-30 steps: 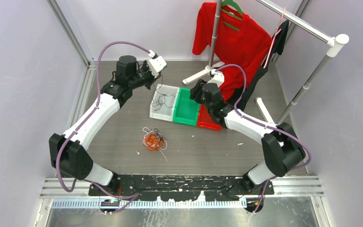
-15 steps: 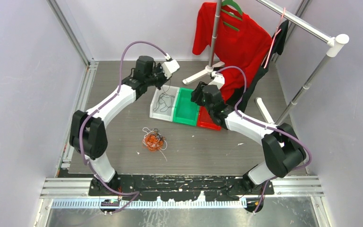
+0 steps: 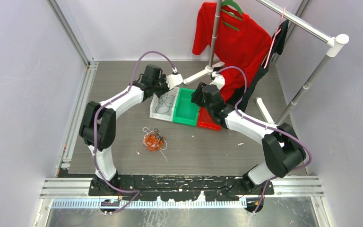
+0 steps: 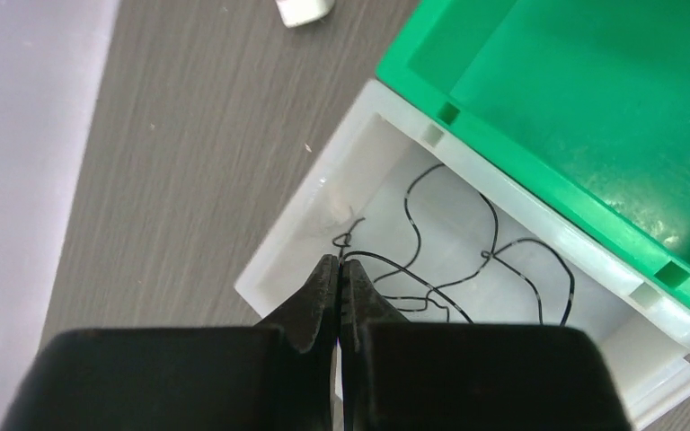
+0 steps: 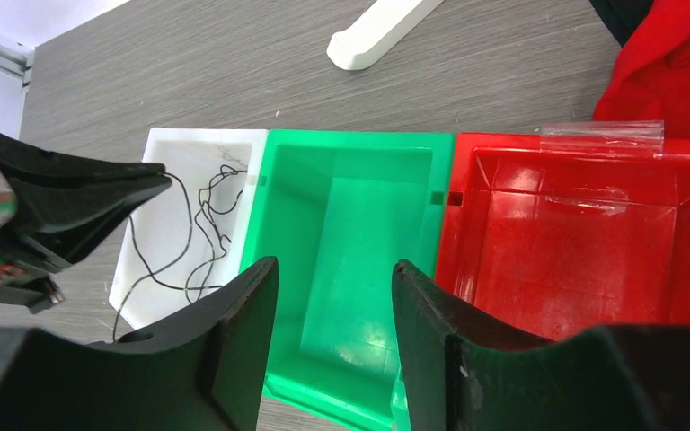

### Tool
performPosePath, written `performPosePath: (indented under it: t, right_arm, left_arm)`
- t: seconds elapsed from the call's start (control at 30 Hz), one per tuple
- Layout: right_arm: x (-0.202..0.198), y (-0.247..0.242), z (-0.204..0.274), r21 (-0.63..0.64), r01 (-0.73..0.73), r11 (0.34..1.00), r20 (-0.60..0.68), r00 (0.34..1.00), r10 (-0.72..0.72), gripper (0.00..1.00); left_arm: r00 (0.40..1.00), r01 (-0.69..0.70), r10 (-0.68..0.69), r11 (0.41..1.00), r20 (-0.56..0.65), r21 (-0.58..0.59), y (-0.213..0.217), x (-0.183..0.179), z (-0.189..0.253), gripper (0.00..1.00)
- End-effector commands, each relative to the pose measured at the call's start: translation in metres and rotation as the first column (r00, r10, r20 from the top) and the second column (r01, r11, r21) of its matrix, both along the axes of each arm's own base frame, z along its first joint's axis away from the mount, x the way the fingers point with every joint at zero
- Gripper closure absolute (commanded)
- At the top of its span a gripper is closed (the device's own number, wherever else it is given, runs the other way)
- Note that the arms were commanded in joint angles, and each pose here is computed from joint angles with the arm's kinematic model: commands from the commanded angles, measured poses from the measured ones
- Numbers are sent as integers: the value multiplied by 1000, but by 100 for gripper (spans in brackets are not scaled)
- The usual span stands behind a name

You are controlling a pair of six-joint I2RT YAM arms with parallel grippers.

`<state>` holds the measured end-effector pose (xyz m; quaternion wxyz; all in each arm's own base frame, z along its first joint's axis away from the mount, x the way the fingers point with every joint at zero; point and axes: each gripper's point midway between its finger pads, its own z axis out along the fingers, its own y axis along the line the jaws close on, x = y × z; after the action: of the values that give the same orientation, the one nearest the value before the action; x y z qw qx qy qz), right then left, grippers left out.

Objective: Untangle the cables
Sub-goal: Place the cable in the bin.

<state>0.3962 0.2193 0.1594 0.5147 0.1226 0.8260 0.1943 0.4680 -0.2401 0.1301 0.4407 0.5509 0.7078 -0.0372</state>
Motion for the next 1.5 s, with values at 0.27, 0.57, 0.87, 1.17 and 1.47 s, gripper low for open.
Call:
performPosePath:
  t: [0.27,0.57,0.87,1.17,1.47]
  right_arm:
    - [8,-4,39,136,21,991,27,999,-25,44]
    - [6,1,40,138,-10,990,14,1000,8,44]
    - [2,3,37,117,-39,992,3,999,39,45]
    - [-3,16,40,145,-118,982,15,993,117,44]
    - [-3,22,37,136,-179,974,33,984,176,43]
  left_arm:
    - [998,-63,64,997,-20,41,-8,-1,-43,100]
    - [997,-29,30,1000,-73,9,-13,8,-3,58]
    - [953,56,-40,997,-299,45,-4,-21,-5,14]
    - [925,50,-88,993,-371,-111,8,-38,76,0]
    - [820,227,-192,974,-540,-2,41,-113,27,24]
